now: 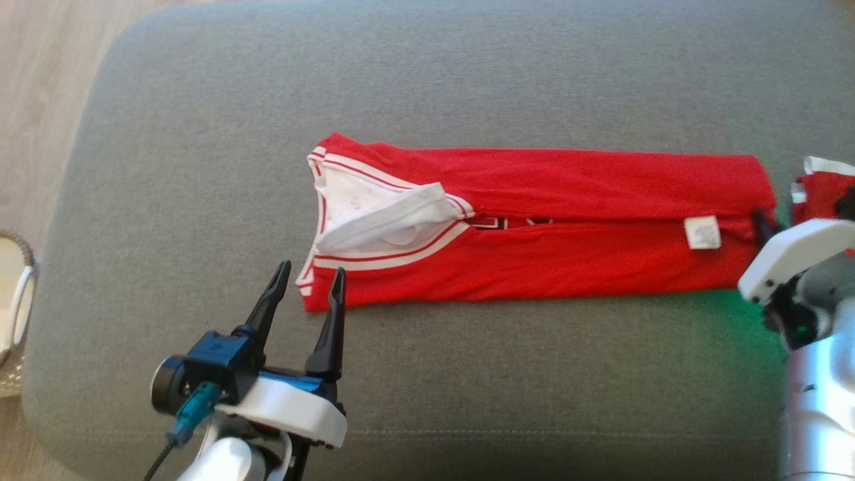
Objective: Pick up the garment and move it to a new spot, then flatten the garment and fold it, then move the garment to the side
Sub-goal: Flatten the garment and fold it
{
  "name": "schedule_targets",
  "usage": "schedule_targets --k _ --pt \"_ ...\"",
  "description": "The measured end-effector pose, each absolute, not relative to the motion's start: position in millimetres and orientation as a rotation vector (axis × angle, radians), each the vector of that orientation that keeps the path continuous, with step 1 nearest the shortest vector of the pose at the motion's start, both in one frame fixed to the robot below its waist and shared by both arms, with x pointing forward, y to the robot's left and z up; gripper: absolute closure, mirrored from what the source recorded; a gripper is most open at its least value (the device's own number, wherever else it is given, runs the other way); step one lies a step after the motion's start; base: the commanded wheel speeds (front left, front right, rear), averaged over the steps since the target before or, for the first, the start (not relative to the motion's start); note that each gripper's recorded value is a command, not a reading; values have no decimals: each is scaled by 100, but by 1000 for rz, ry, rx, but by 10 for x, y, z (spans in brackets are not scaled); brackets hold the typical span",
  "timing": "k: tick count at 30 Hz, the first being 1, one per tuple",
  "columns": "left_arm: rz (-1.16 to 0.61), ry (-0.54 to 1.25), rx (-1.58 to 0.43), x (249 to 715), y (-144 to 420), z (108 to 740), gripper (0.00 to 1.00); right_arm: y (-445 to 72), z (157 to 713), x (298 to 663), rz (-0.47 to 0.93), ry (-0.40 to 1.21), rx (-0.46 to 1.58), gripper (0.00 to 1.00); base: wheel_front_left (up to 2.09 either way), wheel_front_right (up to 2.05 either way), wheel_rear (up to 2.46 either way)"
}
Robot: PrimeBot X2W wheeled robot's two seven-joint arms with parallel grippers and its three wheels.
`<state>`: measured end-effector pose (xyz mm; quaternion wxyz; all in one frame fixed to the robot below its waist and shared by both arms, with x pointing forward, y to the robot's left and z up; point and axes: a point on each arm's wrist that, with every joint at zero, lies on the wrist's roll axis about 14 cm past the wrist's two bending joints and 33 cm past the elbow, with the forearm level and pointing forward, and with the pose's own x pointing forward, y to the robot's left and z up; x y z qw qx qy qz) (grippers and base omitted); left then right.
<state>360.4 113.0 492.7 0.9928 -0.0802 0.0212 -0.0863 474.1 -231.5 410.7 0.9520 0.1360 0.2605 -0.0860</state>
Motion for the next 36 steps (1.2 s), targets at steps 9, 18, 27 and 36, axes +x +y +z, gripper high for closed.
schedule_targets --k 9,18,27,36 --pt "-206 50 -166 3629 1050 4894 0 -2778 4838 4774 -221 390 175 100 0 0 0" --pt "-226 49 -169 3618 1006 4891 0 -2661 5315 4752 -156 336 147 100 0 0 0" --pt "-193 40 -165 3501 1103 4925 0 -1754 5345 4882 86 358 161 100 0 0 0" --pt "-120 55 -165 3316 1278 4889 0 -780 5062 4954 342 443 212 100 0 0 0"
